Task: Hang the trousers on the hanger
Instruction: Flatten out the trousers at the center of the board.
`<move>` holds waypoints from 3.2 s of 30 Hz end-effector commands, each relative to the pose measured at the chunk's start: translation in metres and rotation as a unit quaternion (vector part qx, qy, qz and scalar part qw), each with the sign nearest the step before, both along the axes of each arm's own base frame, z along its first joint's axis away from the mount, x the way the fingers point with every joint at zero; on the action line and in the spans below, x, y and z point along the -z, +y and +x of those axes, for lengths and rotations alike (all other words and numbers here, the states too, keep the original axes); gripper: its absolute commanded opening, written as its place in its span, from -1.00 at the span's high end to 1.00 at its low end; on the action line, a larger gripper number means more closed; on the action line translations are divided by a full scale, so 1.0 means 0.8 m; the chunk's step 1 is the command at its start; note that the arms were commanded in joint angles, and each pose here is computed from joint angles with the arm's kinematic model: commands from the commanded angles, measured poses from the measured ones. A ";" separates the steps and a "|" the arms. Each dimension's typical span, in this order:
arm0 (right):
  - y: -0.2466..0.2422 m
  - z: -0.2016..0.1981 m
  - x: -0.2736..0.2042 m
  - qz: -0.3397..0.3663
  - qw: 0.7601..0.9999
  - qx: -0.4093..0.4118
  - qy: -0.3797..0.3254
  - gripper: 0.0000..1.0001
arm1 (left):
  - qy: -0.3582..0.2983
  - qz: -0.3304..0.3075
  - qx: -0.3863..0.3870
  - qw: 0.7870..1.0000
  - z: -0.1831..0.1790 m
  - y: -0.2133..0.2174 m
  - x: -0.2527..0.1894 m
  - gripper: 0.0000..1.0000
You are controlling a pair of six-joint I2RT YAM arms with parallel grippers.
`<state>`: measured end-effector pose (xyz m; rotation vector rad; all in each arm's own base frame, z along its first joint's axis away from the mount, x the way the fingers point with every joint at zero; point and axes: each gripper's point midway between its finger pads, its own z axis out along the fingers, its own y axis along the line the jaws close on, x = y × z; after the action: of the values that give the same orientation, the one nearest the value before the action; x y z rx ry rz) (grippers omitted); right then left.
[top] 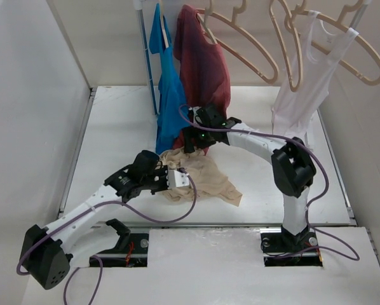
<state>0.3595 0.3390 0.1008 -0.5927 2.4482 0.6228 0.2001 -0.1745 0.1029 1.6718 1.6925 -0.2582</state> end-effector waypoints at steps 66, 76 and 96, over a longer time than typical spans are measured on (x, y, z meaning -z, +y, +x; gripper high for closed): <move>-0.343 -0.122 -0.226 0.072 0.892 0.418 -0.158 1.00 | 0.120 0.101 -0.085 0.984 0.034 0.076 0.052 -1.00; -0.356 -0.101 -0.203 0.051 0.885 0.442 -0.135 1.00 | 0.112 0.150 -0.099 0.977 0.036 0.077 0.115 -0.93; -0.307 -0.144 -0.143 0.146 0.900 0.400 0.088 1.00 | -0.048 -0.095 -0.317 0.942 0.138 0.189 -0.219 1.00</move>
<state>0.2600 0.0664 0.2007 0.5988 2.3652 0.4459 0.3232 -0.0189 0.2250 0.9730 2.0433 0.0545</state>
